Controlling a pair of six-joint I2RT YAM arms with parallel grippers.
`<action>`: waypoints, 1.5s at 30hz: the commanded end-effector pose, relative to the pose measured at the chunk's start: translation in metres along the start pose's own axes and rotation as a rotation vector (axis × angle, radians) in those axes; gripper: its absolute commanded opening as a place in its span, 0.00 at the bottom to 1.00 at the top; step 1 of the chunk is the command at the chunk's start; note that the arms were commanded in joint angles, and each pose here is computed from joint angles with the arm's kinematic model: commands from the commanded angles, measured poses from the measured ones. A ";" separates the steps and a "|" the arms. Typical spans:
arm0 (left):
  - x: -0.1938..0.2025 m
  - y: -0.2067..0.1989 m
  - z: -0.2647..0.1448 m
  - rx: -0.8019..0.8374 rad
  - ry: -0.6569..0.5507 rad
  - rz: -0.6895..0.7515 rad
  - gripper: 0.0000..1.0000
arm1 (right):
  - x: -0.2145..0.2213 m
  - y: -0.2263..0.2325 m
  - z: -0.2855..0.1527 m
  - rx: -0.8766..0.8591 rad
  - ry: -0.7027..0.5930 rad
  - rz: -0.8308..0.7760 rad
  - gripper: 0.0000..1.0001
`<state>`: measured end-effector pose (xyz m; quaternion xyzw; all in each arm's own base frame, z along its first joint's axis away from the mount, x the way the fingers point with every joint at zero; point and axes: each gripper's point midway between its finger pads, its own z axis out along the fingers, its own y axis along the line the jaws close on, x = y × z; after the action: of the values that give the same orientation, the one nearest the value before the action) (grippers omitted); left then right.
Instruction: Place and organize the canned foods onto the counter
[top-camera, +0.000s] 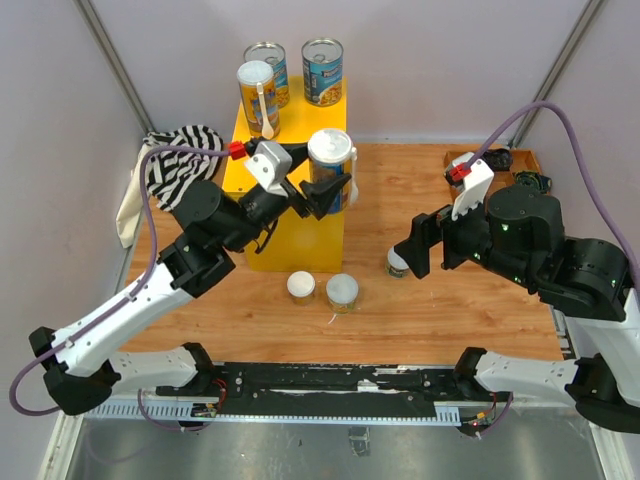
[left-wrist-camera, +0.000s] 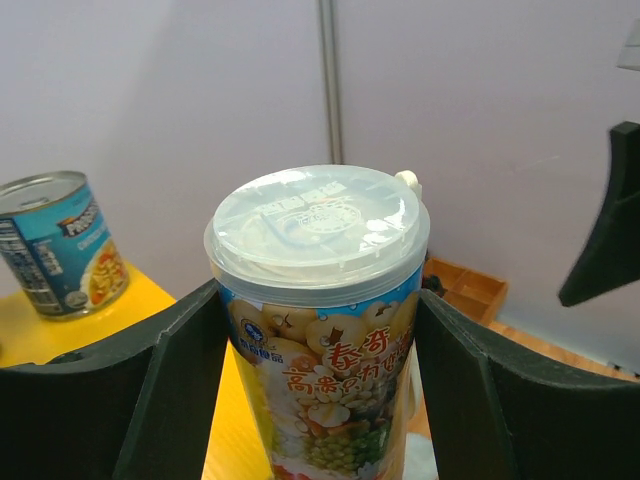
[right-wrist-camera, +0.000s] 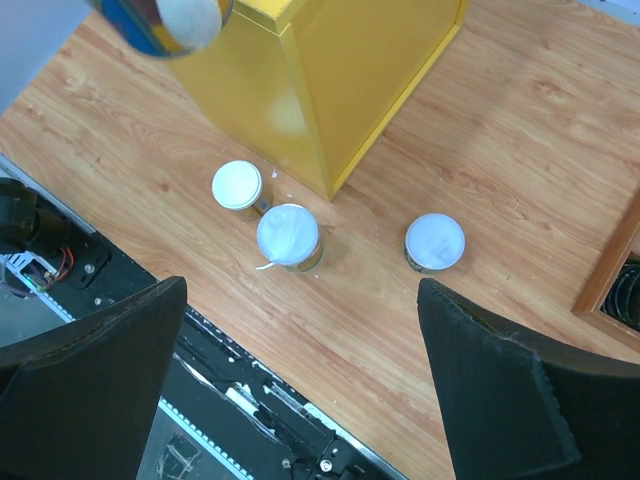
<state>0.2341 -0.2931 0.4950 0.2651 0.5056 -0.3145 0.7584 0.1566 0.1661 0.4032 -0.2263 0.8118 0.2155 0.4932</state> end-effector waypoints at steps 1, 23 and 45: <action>-0.091 0.033 0.003 -0.028 -0.279 0.027 0.00 | -0.011 -0.005 0.000 0.029 -0.059 0.004 0.98; -0.057 0.105 0.024 0.194 -0.243 -0.079 0.00 | -0.024 0.002 0.014 -0.004 -0.115 -0.065 0.98; -0.021 0.121 0.043 0.209 -0.175 -0.058 0.00 | -0.048 0.012 0.034 -0.026 -0.207 -0.117 0.98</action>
<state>0.3620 -0.2494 0.4936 0.2856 0.4837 -0.4328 0.7051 0.1841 0.1931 0.4168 -0.2547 0.7626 0.2123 0.5554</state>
